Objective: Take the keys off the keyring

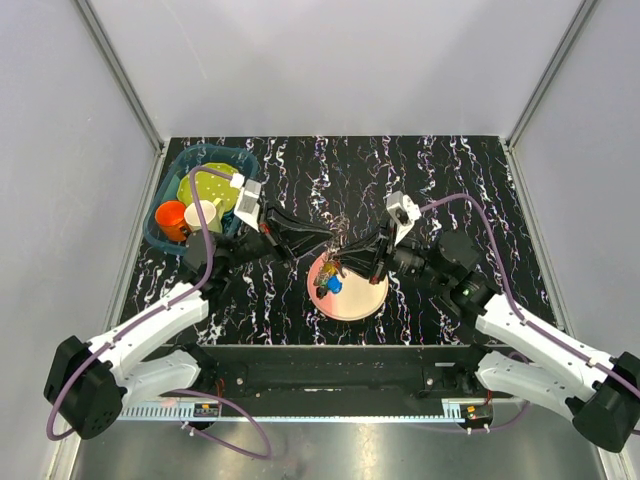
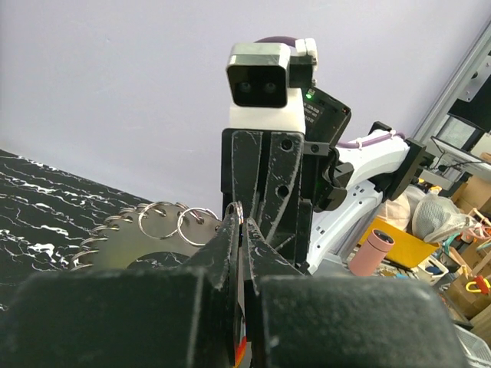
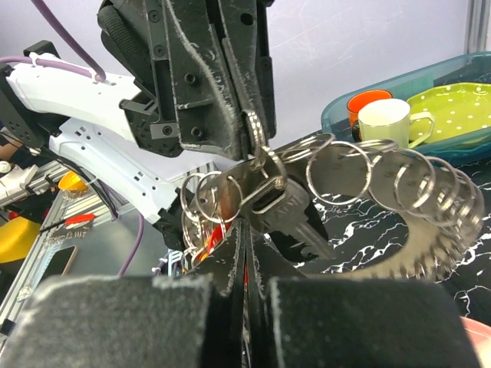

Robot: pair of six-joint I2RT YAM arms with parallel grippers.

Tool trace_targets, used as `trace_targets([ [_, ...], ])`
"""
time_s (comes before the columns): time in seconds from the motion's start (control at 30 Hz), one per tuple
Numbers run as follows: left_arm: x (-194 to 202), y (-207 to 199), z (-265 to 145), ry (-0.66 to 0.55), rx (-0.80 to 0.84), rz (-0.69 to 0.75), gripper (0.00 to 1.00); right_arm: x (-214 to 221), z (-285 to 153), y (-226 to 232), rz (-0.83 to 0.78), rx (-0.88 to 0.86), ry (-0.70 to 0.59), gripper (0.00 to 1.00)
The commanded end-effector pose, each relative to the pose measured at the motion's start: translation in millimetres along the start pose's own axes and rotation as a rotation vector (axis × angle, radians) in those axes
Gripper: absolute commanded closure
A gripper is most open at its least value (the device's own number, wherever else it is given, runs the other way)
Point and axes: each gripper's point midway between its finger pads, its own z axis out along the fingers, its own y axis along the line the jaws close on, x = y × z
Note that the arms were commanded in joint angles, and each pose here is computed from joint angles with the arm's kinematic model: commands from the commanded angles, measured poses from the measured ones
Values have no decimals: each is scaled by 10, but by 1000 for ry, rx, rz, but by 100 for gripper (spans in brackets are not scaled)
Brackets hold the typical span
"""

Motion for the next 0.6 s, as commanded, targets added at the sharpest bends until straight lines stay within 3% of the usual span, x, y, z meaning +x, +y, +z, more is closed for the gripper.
trace_targets([
  [0.0, -344, -176, -1, -158, 52, 70, 100, -87, 55, 103, -50, -10, -43, 100],
  [0.2, -301, -232, -21, -128, 89, 72, 100, -73, -3, 37, -62, 64, -22, 100],
  [0.33, -278, -297, -71, -106, 140, 68, 100, -287, -154, 143, -159, 76, -56, 70],
  [0.47, -244, -404, -81, -60, 199, 57, 100, -405, -320, 199, -258, 102, -69, 59],
  [0.57, -203, -448, -85, -33, 228, 46, 100, -535, -400, 272, -339, 98, -91, 57],
])
